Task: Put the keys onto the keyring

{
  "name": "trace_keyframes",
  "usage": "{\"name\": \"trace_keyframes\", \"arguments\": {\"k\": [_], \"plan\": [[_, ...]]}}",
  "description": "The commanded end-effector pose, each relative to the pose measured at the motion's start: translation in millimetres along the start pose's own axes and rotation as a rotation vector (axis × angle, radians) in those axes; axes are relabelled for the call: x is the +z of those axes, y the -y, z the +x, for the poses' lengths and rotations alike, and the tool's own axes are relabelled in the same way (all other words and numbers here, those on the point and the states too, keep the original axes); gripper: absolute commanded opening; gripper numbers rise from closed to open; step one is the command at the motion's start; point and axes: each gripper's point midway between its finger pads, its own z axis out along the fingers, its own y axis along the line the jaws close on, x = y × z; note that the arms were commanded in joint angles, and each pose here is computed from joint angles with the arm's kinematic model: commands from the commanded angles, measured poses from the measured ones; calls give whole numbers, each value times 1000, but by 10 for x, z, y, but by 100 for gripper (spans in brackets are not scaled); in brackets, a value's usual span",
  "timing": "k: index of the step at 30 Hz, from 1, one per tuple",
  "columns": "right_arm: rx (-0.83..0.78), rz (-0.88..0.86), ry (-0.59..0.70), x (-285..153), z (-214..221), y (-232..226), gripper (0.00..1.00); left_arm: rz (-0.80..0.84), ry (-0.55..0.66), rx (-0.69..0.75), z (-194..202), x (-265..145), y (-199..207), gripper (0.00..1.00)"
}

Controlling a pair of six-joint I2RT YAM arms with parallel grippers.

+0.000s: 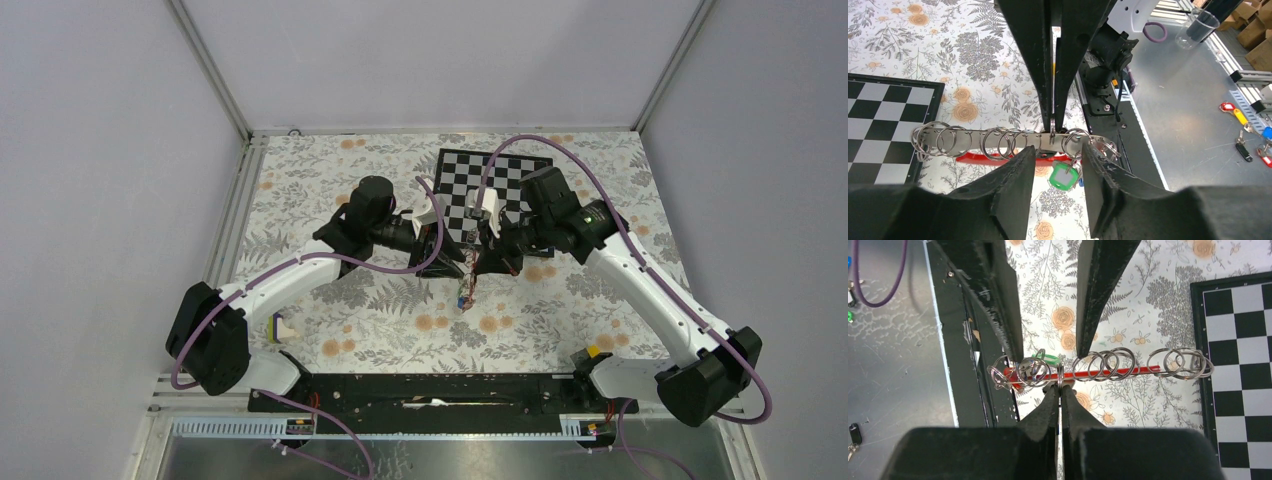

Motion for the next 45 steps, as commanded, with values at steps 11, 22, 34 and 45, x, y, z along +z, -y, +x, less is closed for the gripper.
{"name": "trace_keyframes", "arguments": {"k": [11, 22, 34, 45], "plan": [[3, 34, -123, 22, -12, 60, 0, -23, 21, 93, -136, 113, -31, 46], [-1, 29, -119, 56, 2, 55, 0, -20, 18, 76, -105, 142, -49, 32], [-8, 23, -97, 60, -11, 33, 0, -12, 17, 62, -110, 179, -55, 23], [-18, 30, -78, 57, -35, 34, 0, -11, 12, 45, -78, 192, -63, 20]]}}
